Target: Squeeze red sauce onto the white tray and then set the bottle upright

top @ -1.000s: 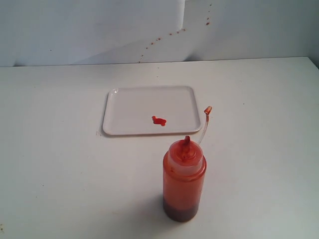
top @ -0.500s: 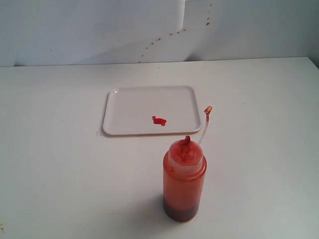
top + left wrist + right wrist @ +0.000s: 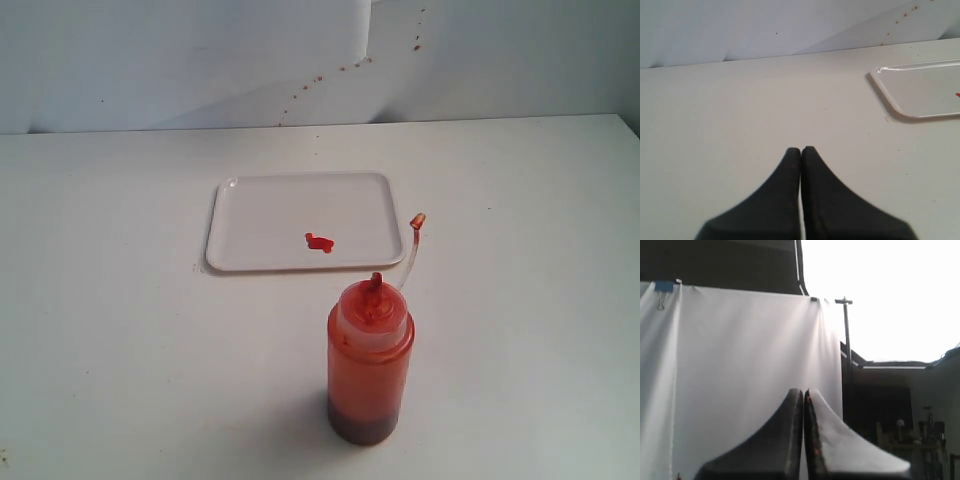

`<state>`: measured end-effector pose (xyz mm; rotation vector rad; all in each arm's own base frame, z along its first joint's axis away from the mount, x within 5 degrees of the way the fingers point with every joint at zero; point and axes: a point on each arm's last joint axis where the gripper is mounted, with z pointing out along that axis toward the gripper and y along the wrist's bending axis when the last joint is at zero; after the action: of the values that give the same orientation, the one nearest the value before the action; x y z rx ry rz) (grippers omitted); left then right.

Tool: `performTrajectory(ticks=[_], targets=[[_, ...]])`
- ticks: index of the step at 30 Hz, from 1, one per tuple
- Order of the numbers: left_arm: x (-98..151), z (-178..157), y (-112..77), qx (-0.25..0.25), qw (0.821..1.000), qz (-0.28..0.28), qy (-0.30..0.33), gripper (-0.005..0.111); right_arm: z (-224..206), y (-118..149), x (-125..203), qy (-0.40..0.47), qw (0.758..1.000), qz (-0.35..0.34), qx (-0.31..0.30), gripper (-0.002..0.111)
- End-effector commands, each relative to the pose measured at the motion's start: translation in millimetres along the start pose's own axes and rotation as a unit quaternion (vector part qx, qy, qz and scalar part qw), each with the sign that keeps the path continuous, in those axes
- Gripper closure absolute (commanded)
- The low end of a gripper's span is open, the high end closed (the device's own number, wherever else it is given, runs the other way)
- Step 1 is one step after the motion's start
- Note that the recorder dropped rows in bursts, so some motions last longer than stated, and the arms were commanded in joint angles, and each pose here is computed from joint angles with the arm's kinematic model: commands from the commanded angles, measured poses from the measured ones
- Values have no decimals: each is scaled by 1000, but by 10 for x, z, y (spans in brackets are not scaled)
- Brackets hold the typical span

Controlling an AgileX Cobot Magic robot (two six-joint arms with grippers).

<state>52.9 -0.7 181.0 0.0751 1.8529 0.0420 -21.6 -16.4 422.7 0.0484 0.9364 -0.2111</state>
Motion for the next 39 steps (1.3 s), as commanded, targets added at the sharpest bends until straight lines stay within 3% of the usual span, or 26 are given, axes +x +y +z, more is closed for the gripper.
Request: performTrajectory(ticks=[1,10,11,15,19,22,33,39], targets=[[8,2,0,-1,1000,0,-2,105,-244,-73,-147,-47,999,11,14,107],[8,2,0,-1,1000,0,-2,105,-259,23,123,-21,1000,-3,-17,107],[8,2,0,-1,1000,0,-2,105,-257,100,167,-23,998,38,-54,107],[8,2,0,-1,1000,0,-2,105,-269,291,535,54,989,45,-131,107],[8,2,0,-1,1000,0,-2,105,-305,284,865,174,973,116,-98,107],[8,2,0,-1,1000,0,-2,105,-335,277,1078,214,969,94,-81,107],[8,2,0,-1,1000,0,-2,105,-535,380,1812,286,951,-17,-114,107],[8,2,0,-1,1000,0,-2,105,-712,353,2190,350,934,-36,-63,107]])
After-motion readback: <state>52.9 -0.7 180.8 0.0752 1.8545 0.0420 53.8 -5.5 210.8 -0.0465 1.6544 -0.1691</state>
